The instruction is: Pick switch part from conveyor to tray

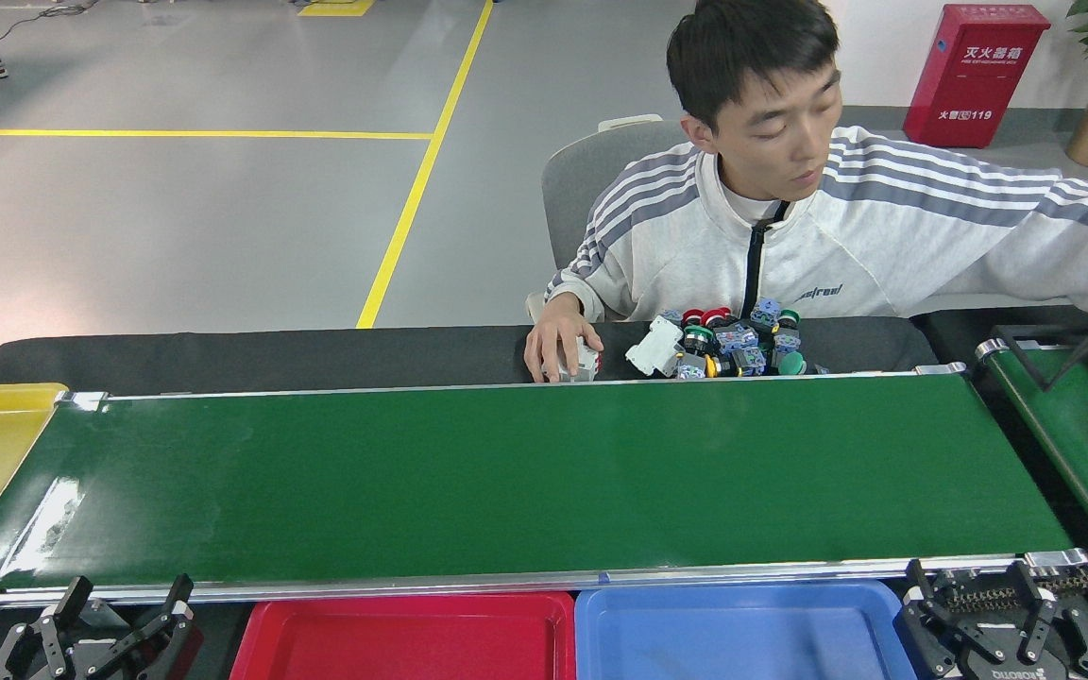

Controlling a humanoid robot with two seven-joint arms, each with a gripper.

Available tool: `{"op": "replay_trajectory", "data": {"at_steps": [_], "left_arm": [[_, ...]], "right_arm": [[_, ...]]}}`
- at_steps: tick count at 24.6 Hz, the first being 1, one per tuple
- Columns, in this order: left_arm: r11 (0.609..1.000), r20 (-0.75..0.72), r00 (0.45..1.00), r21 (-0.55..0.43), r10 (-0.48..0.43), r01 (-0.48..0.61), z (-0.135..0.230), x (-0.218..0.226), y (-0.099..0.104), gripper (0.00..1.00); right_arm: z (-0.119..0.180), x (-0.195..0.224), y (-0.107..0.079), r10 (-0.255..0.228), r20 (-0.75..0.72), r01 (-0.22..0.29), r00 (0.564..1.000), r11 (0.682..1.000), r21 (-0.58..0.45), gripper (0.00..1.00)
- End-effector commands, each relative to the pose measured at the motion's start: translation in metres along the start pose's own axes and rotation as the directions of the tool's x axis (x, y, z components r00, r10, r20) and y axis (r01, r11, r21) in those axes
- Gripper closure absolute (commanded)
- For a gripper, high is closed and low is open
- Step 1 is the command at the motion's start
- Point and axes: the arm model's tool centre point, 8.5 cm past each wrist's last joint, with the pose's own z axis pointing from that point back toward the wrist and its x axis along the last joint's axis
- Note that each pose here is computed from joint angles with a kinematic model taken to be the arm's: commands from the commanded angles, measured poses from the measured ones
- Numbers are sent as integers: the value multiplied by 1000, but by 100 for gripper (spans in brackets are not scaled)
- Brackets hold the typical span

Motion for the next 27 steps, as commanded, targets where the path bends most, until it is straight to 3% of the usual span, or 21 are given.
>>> {"op": "replay_trajectory", "data": {"at_steps": [1, 27], "left_arm": [[1000, 2, 1000, 23, -13, 13, -1, -3, 8, 0], [1000, 10, 1000, 7, -15, 15, 2, 0, 3, 0]], "right_arm": [[-3, -6, -8, 10, -1, -10, 1000, 1000, -19, 0], [-3, -27, 7, 41, -31, -39, 999, 997, 62, 0]]}}
